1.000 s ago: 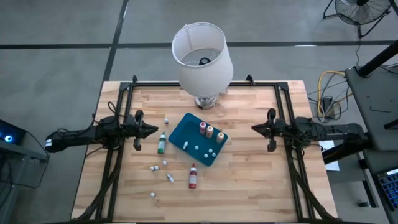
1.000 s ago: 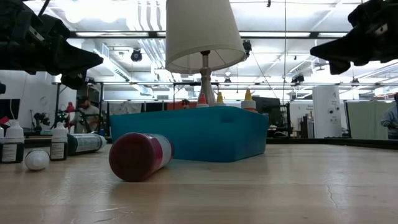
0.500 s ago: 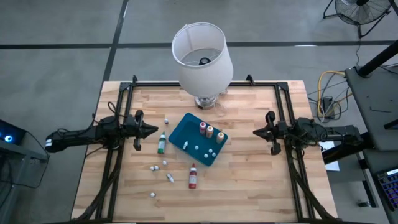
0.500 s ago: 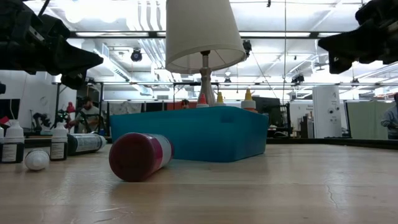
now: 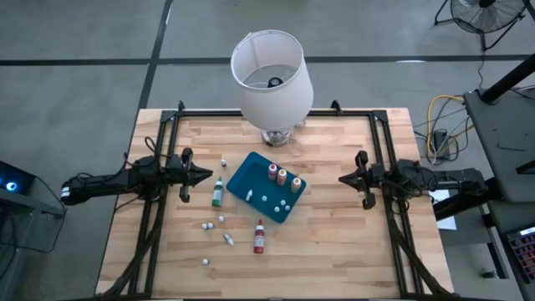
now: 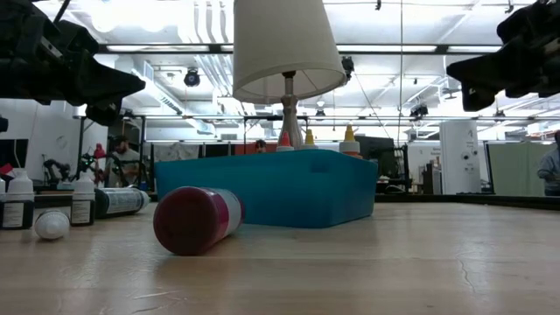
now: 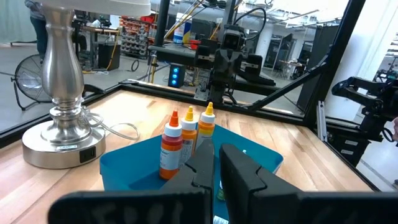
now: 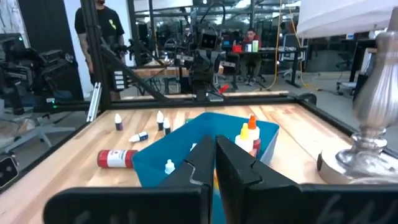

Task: Pick & Place food coloring
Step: Put the small black food coloring bottle into the blue container

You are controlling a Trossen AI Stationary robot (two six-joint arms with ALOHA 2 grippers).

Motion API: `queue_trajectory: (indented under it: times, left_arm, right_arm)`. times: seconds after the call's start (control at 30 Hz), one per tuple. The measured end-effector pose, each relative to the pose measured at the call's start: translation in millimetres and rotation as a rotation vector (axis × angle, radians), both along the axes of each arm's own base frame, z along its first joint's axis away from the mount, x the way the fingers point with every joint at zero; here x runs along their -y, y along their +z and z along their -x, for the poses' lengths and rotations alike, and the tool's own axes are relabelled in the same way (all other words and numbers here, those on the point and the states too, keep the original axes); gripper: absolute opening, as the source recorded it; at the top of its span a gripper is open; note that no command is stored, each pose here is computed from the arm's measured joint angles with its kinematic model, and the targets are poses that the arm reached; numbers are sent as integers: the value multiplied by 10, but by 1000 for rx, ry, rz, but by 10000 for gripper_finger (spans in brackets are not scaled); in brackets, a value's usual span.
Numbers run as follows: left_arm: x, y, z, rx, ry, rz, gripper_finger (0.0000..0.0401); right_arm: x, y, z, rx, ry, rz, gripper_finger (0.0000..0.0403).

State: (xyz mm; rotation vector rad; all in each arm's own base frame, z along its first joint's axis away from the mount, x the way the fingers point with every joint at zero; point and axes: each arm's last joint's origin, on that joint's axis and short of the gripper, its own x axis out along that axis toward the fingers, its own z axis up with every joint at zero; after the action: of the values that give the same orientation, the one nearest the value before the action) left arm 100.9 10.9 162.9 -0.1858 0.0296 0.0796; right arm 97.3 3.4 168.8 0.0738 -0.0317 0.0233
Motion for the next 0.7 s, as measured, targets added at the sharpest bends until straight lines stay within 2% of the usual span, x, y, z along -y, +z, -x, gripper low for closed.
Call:
queue_trajectory:
  times: [0.23, 0.7]
  left_arm:
    - [0, 0, 0, 0, 0, 0, 0]
    - [0, -1, 0, 0, 0, 0, 0]
  right_arm:
    - [0, -15, 0, -17, 1, -66, 9]
    - [0, -14, 0, -16, -1, -39, 9]
